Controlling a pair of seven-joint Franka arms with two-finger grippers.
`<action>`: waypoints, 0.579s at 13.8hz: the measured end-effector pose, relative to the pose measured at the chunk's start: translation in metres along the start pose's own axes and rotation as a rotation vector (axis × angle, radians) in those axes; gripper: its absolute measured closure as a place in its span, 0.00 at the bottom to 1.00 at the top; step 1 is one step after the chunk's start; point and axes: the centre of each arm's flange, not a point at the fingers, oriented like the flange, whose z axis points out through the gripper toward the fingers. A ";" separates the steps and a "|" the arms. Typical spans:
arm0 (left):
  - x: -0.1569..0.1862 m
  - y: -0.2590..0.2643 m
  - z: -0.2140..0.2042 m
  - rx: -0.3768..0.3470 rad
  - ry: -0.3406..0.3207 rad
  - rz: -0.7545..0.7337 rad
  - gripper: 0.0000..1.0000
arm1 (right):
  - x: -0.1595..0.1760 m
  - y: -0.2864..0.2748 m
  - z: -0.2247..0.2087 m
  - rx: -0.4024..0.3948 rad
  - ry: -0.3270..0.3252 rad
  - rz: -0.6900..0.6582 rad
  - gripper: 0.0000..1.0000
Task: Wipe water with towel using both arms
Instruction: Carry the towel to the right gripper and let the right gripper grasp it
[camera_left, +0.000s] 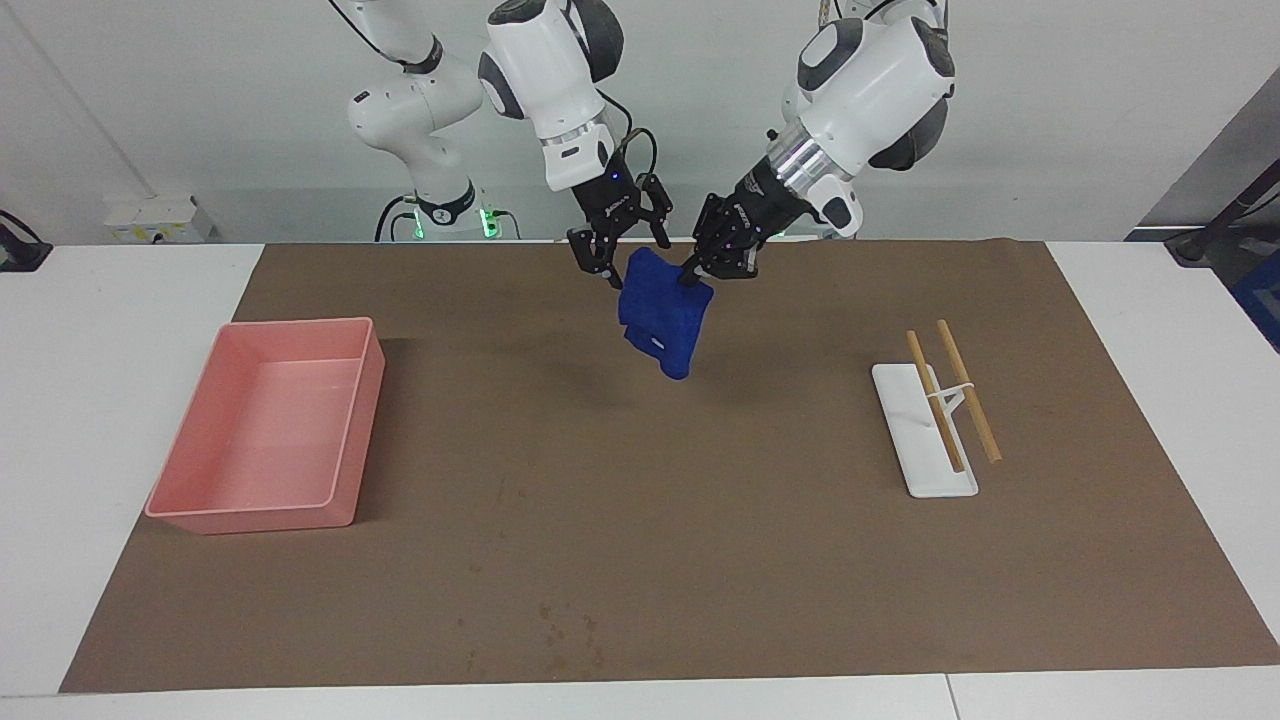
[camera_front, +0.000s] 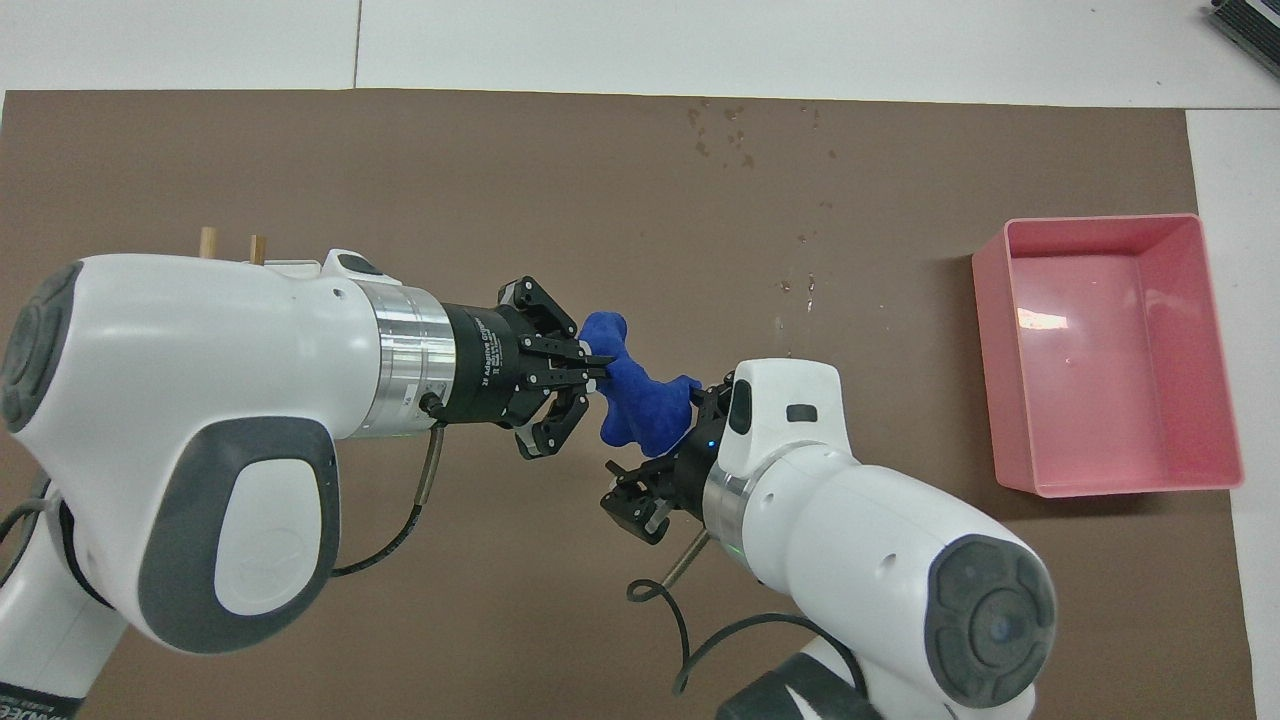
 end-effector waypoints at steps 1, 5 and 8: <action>0.000 -0.001 0.001 0.011 0.004 0.000 0.95 | 0.000 0.001 0.000 -0.002 0.002 0.001 0.00; -0.009 -0.015 0.008 0.048 0.012 0.023 0.95 | 0.001 0.012 0.001 -0.017 0.003 -0.039 0.00; -0.012 -0.019 0.010 0.053 0.013 0.031 0.95 | 0.001 0.027 0.000 -0.030 0.004 -0.074 0.00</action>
